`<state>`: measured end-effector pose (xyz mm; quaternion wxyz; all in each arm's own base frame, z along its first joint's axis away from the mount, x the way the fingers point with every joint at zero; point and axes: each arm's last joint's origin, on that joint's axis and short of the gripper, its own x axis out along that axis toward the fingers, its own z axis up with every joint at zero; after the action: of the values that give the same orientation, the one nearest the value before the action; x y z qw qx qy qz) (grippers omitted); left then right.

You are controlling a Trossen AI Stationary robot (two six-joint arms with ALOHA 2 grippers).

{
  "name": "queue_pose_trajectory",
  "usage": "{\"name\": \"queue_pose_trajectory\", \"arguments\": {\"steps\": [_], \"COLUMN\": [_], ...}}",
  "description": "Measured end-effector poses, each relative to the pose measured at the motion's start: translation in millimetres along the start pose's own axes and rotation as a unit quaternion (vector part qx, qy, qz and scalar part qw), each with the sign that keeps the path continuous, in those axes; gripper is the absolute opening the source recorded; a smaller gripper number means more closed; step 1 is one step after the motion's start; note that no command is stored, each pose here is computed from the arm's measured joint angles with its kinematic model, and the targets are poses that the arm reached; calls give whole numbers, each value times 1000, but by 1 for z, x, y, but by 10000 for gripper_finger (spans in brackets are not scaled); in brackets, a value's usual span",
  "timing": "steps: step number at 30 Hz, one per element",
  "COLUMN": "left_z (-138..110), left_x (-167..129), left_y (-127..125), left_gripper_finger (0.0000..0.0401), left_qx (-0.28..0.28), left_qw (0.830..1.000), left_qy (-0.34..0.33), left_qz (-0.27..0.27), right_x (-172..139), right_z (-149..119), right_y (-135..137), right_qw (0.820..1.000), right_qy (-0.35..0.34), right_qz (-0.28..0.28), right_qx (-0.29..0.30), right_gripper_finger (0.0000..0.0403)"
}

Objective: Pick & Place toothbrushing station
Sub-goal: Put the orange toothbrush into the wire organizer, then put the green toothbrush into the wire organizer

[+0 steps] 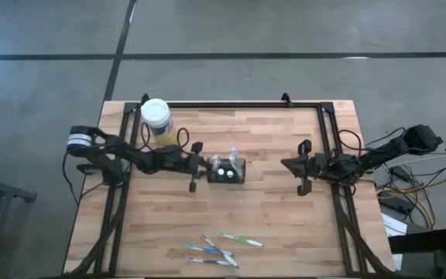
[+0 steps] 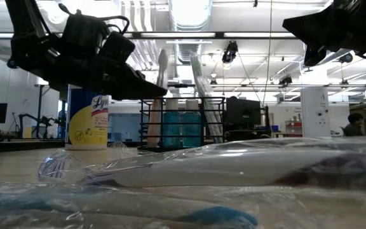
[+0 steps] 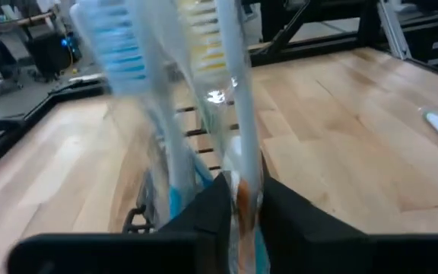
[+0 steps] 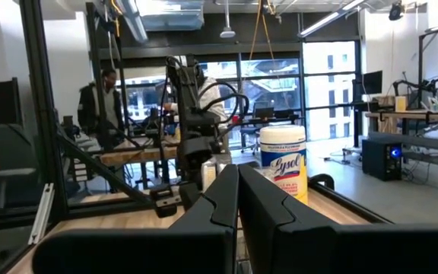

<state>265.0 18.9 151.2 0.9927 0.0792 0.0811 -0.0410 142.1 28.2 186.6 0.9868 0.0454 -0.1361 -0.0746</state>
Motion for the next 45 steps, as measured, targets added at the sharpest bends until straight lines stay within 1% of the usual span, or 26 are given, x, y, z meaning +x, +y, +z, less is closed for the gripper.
{"name": "queue_pose_trajectory", "arguments": {"steps": [6,9,14,18,21,23,26,28,30,32,36,37,38,42,45], "left_z": [4,12,25,41,57,65,73,77,79,76,59,53,47,28,13], "left_x": [-2,-6,-17,-31,-48,-61,-85,-103,-119,-134,-154,-157,-160,-166,-166], "left_y": [0,1,1,2,2,1,-1,-3,-5,-8,-14,-16,-17,-22,-24], "left_gripper_finger": [140,175,225,249,255,255,242,217,178,130,24,14,11,5,5], "left_qx": [-10,-8,-10,-3,-2,-7,-9,-8,-8,-8,-30,-38,-44,-68,-91], "left_qw": [1000,1000,1000,1000,999,999,1000,1000,1000,1000,999,998,998,995,993], "left_qy": [-4,-17,-15,-25,-41,-39,-29,-18,-15,-19,-41,-46,-52,-75,-75], "left_qz": [-1,-2,-3,-1,0,-2,-4,-6,-6,-6,-3,-3,-3,2,5], "right_x": [0,0,0,0,0,0,0,0,0,0,0,0,0,0,1], "right_z": [0,0,0,0,0,0,0,0,0,0,0,0,0,0,-1], "right_y": [0,0,0,0,0,0,0,0,0,0,0,0,0,0,1], "right_qw": [1000,1000,1000,1000,1000,1000,1000,1000,1000,1000,1000,1000,1000,1000,1000], "right_qy": [0,0,0,0,0,0,0,1,1,2,2,2,2,2,7], "right_qz": [0,0,0,0,0,0,0,0,0,0,0,0,0,3,5], "right_qx": [3,4,4,5,5,5,5,5,5,5,1,0,0,-1,-10], "right_gripper_finger": [8,8,8,8,8,8,8,8,8,8,8,8,8,8,8]}}
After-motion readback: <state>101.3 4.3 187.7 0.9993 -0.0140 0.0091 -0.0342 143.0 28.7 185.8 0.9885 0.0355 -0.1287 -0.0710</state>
